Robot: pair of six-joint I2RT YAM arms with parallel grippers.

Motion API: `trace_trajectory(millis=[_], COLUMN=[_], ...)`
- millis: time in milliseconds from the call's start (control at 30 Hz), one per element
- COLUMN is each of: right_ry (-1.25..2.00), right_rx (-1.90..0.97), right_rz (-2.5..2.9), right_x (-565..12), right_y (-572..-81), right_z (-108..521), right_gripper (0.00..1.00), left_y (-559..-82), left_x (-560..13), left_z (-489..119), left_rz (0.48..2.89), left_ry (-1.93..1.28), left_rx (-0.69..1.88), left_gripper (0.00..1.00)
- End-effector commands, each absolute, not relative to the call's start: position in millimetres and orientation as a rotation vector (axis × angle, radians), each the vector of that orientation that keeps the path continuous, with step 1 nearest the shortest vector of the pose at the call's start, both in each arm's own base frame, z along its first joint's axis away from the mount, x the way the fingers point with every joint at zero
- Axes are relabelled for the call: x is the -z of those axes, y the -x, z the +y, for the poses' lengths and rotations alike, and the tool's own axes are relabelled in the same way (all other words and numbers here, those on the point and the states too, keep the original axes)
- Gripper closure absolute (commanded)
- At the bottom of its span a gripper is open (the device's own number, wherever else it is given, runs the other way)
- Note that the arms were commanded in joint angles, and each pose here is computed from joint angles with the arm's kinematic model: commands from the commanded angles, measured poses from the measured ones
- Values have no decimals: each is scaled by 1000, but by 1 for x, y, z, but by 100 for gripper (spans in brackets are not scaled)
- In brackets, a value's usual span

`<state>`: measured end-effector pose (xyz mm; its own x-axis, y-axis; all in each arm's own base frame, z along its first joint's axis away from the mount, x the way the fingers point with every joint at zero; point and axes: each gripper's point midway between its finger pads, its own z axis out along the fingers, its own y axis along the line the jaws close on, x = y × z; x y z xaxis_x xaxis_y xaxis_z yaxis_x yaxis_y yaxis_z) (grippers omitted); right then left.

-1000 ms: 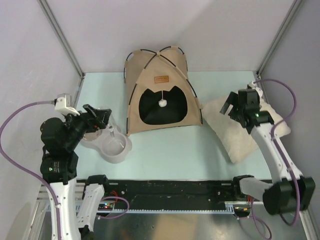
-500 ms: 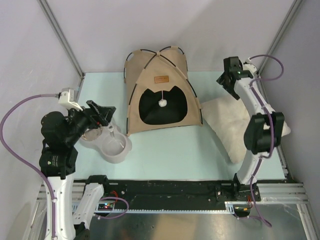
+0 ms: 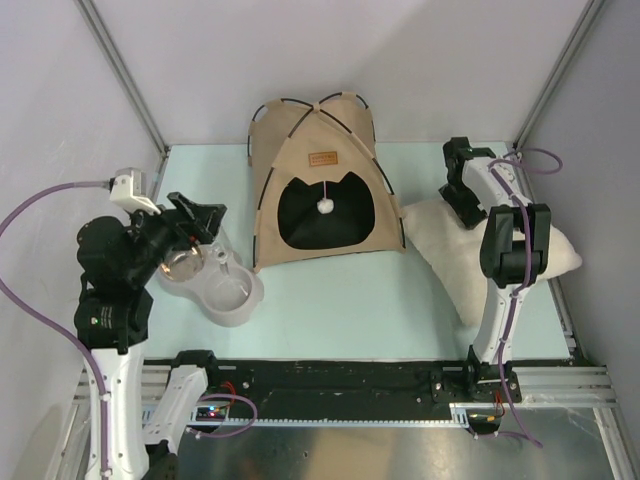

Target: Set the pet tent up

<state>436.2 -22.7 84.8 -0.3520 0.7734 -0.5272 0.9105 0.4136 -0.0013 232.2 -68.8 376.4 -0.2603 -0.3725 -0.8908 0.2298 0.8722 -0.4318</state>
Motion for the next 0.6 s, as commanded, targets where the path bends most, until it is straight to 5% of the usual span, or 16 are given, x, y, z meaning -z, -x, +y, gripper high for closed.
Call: trace_trajectory(millis=[0, 67, 233, 267, 567], right_ry=[-1501, -1461, -1312, -1272, -877], right_rx=[354, 315, 269, 267, 149], right_rz=[2297, 2331, 2282, 2261, 2037], right_x=[-47, -41, -71, -82, -246], right_y=[-434, -438, -454, -459, -448], right_z=[-22, -18, -19, -19, -8], right_gripper=[1, 19, 86, 93, 100], left_y=[-236, -238, -240, -240, -232], left_x=[-400, -403, -407, -409, -424], left_z=[-66, -66, -68, -69, -81], left_rz=[1684, 1681, 1680, 1677, 1653], left_ry=[70, 66, 60, 58, 3], left_rx=[536, 535, 548, 553, 613], left_gripper=[10, 10, 10, 10, 10])
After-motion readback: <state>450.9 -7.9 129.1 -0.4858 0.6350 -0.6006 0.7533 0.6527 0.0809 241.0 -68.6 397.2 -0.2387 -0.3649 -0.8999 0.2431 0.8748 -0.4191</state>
